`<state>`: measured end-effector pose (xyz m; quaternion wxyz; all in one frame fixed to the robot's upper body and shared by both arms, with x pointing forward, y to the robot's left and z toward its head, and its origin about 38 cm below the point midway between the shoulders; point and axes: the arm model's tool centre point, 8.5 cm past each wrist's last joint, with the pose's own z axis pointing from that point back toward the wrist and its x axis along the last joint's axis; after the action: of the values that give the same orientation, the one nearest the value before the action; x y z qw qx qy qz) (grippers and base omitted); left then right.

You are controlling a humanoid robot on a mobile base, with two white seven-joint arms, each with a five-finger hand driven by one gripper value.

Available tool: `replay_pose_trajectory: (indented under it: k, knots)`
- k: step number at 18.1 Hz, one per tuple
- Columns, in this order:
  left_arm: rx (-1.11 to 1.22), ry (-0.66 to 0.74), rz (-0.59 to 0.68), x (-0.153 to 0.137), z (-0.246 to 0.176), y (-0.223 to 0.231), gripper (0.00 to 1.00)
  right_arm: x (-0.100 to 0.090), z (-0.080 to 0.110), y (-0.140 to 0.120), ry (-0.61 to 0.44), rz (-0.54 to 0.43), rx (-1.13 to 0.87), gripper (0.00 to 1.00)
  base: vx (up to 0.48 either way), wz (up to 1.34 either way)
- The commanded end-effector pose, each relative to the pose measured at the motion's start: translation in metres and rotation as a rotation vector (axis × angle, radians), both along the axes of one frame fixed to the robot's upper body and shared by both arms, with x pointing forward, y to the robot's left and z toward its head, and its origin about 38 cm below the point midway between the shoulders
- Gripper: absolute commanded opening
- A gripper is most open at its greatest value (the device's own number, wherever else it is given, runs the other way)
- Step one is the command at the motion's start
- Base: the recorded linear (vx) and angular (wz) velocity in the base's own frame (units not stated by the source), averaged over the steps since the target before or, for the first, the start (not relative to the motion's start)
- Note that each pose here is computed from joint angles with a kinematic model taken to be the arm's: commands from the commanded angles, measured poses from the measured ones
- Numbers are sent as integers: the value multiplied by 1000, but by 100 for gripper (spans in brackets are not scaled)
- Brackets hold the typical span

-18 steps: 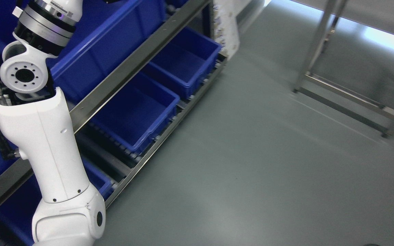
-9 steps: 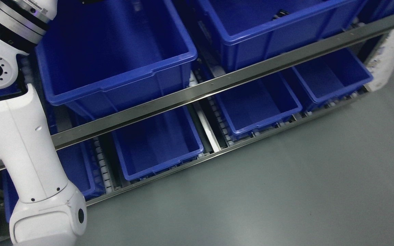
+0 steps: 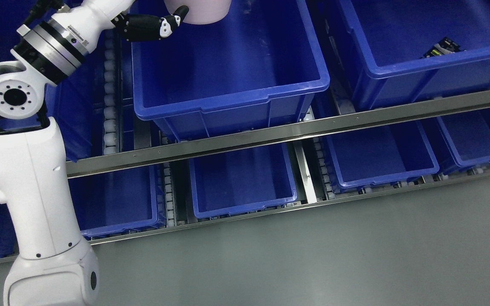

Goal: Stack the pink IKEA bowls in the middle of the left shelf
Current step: 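Lower the stacked bowls into the middle blue bin and release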

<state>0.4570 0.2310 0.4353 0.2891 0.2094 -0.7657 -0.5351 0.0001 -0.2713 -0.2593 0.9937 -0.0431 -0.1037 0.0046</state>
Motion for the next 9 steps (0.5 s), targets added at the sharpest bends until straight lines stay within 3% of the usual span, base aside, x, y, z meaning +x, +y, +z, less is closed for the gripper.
replay_pose_trajectory:
  k: [1,9]
  knots:
    - [138,165,-119,28,-47,-67,8,6,1,-11,-17,-4,-18,100,70,157]
    - [161,263,-113,44,-82,-81,11,6,1,-11,-17,-4,-18,100,19,44]
